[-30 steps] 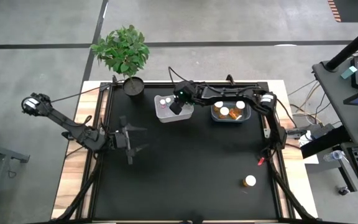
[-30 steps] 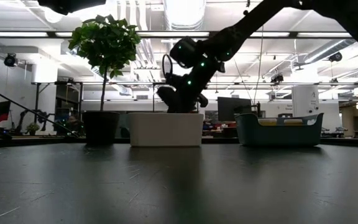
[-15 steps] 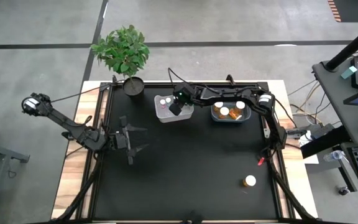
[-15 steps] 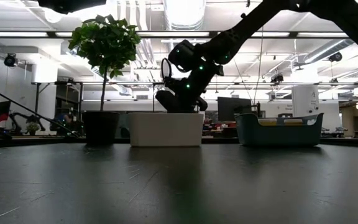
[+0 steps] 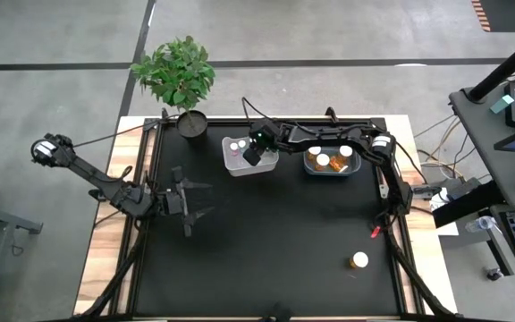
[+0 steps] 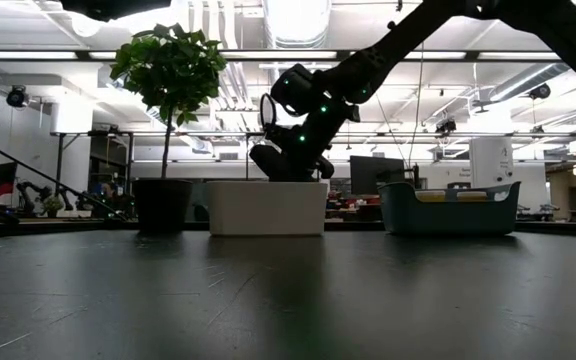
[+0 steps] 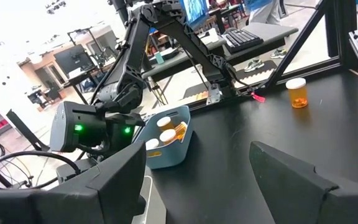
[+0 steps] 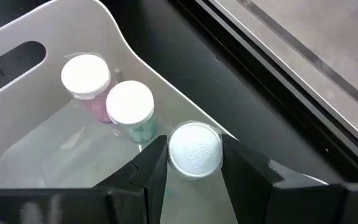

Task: Pick and place medicine bottles into bin by pill shape (circle, oval)
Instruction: Put the blue tablet bottle into the white bin, then put the orange capsule bottle into the blue bin

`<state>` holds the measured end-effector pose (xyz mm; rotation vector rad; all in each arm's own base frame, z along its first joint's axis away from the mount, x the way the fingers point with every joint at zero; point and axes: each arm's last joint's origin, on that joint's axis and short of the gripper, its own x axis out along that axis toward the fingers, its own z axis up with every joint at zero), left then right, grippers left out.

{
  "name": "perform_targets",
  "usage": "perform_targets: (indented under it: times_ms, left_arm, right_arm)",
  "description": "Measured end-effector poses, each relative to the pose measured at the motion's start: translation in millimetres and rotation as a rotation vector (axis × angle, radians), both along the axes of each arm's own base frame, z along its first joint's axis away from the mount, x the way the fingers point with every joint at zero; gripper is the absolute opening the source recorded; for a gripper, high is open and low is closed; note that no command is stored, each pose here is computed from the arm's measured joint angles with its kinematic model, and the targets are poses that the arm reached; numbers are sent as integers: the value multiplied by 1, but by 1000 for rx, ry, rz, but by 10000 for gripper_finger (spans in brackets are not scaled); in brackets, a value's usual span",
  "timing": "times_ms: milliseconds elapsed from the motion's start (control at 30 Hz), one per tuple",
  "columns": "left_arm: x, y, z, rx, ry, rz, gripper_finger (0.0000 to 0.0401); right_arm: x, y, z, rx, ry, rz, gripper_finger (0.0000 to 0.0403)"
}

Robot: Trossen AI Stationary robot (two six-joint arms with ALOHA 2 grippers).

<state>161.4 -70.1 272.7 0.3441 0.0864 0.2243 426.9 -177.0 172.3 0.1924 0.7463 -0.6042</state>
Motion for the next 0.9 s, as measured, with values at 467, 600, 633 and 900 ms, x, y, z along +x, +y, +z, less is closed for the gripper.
perform_targets:
  times_ms: [467,600,633,900]
  left_arm:
    - [0,0,0,30,7,-1,270]
    - [0,0,0,37,8,-2,270]
    - [0,0,0,37,8,-2,270]
    - [0,0,1,34,2,-2,270]
  right_arm:
    - [0,0,0,-6,5,7,189]
    - [-1,0,2,-8,4,9,203]
    - [-1,1,5,-11,-2,10,204]
    - [-9,14,46,-34,-49,34,206]
